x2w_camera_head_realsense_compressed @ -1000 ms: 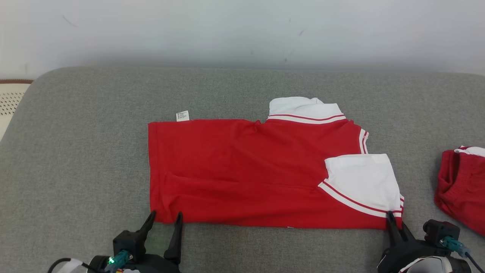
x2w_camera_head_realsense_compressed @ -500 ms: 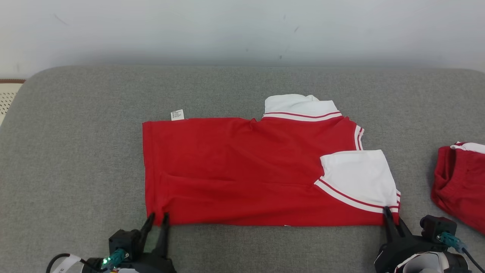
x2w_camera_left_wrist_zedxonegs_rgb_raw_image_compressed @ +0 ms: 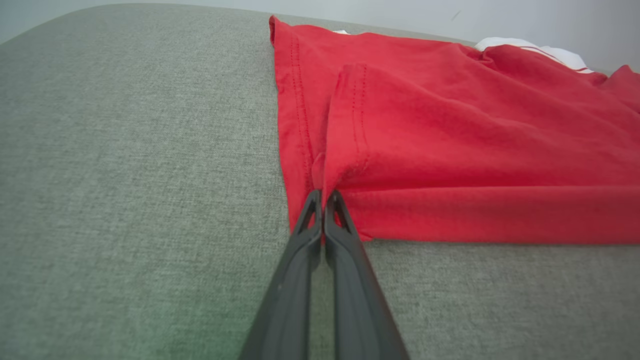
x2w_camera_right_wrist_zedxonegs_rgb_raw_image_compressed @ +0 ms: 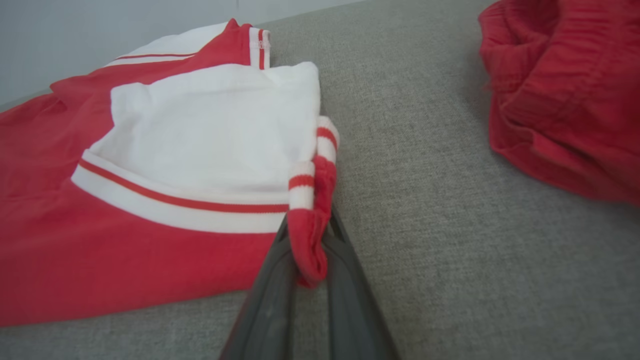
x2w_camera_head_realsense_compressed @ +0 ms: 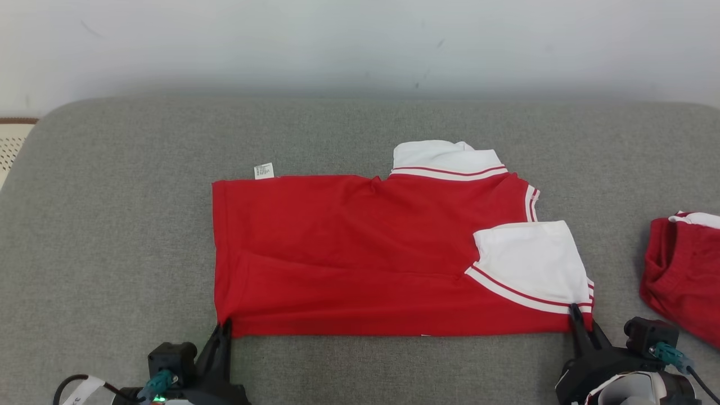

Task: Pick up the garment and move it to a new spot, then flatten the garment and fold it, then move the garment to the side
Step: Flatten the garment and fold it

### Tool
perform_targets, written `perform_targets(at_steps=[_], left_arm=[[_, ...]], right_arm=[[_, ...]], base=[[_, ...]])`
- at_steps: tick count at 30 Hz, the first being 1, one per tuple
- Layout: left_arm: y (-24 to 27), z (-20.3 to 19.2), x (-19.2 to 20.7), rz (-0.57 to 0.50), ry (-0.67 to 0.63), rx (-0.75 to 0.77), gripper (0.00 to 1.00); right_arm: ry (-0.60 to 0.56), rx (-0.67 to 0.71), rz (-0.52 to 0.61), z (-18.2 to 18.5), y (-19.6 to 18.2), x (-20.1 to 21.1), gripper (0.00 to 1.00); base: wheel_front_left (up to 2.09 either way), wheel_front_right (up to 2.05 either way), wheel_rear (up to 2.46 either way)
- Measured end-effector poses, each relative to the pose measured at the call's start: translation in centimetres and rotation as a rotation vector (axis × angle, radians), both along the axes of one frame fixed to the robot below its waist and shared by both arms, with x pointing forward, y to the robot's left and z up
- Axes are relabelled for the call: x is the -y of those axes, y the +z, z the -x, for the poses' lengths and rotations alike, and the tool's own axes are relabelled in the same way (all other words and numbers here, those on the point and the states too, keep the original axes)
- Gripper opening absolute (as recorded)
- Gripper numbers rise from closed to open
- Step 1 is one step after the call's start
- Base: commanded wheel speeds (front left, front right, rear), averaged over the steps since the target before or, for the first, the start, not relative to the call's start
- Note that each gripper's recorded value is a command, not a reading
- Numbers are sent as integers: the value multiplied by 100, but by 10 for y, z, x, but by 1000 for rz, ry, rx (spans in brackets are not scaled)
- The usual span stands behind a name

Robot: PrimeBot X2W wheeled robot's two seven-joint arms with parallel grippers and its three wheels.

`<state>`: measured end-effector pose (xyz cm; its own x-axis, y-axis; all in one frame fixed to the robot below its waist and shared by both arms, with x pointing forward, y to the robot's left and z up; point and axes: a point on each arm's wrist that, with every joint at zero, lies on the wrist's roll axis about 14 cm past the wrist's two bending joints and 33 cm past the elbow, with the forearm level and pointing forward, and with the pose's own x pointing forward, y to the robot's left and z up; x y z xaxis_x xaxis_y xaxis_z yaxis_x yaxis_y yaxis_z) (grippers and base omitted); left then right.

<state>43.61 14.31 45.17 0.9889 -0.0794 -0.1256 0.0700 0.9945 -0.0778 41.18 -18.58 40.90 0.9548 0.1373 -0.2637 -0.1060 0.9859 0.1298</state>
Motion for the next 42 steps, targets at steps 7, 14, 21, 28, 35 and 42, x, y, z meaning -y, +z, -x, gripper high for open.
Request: perform_targets(at_steps=[7, 14, 21, 28, 35, 42], left_arm=[[-7, 21, 1, 16, -33, -25, 0], [-5, 41, -4, 19, -29, -23, 0], [0, 54, -14, 4, -7, -9, 0], [-3, 70, -28, -4, 27, -17, 0], [-12, 87, -42, -13, 74, -38, 0], [-10, 86, -49, -22, 93, -34, 0]], right_arm=[[-1, 16, -6, 9, 7, -1, 0], [26, 36, -15, 25, 15, -10, 0], [61, 48, -19, 37, 20, -19, 0], [121, 37, -17, 51, 16, -33, 0], [162, 6, -30, 69, 6, -45, 0], [195, -26, -37, 90, -5, -52, 0]], base=[[0, 0, 0], [0, 0, 0], [0, 0, 0], [0, 0, 0], [0, 0, 0], [0, 0, 0]])
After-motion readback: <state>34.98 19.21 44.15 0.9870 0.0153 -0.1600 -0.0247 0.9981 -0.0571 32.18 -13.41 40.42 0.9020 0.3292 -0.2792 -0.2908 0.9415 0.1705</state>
